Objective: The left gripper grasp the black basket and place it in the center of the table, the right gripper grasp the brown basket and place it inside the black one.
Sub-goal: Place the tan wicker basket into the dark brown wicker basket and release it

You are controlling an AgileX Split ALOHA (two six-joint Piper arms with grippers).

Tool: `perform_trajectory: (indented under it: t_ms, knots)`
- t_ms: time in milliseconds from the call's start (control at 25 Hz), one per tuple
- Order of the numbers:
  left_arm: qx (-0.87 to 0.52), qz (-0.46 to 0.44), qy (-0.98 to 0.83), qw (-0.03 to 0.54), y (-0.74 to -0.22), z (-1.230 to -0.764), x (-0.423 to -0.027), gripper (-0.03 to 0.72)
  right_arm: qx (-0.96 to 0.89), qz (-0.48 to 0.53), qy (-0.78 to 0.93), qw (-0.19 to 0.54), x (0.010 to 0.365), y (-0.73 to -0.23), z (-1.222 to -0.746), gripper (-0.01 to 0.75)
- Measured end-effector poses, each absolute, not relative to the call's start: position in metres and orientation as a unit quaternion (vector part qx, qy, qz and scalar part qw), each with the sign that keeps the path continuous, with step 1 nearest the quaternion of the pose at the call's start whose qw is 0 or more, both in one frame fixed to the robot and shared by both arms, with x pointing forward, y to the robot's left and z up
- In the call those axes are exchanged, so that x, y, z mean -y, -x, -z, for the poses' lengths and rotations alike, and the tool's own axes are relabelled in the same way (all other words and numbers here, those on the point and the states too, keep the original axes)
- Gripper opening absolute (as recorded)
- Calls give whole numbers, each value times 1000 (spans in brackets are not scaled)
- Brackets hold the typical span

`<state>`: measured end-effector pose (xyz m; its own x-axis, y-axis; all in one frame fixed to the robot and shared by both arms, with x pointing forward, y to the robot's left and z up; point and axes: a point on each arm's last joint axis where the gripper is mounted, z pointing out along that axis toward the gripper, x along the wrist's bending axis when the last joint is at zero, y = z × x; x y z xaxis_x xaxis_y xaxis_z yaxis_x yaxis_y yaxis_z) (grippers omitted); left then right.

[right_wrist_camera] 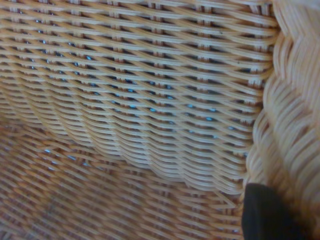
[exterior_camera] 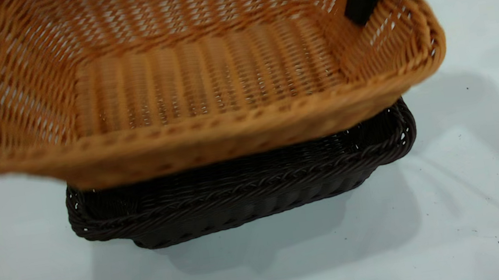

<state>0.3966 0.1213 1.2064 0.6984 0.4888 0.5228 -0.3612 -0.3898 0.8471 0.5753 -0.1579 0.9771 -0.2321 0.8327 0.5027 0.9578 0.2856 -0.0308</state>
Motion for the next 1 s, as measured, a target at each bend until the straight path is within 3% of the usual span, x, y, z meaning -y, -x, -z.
perform_trajectory:
  t_ms: [1000]
  knots:
    - [-42,-383,-742,548,-396,-1205,-121,606,759,118,598,230,155,-589,-926,99]
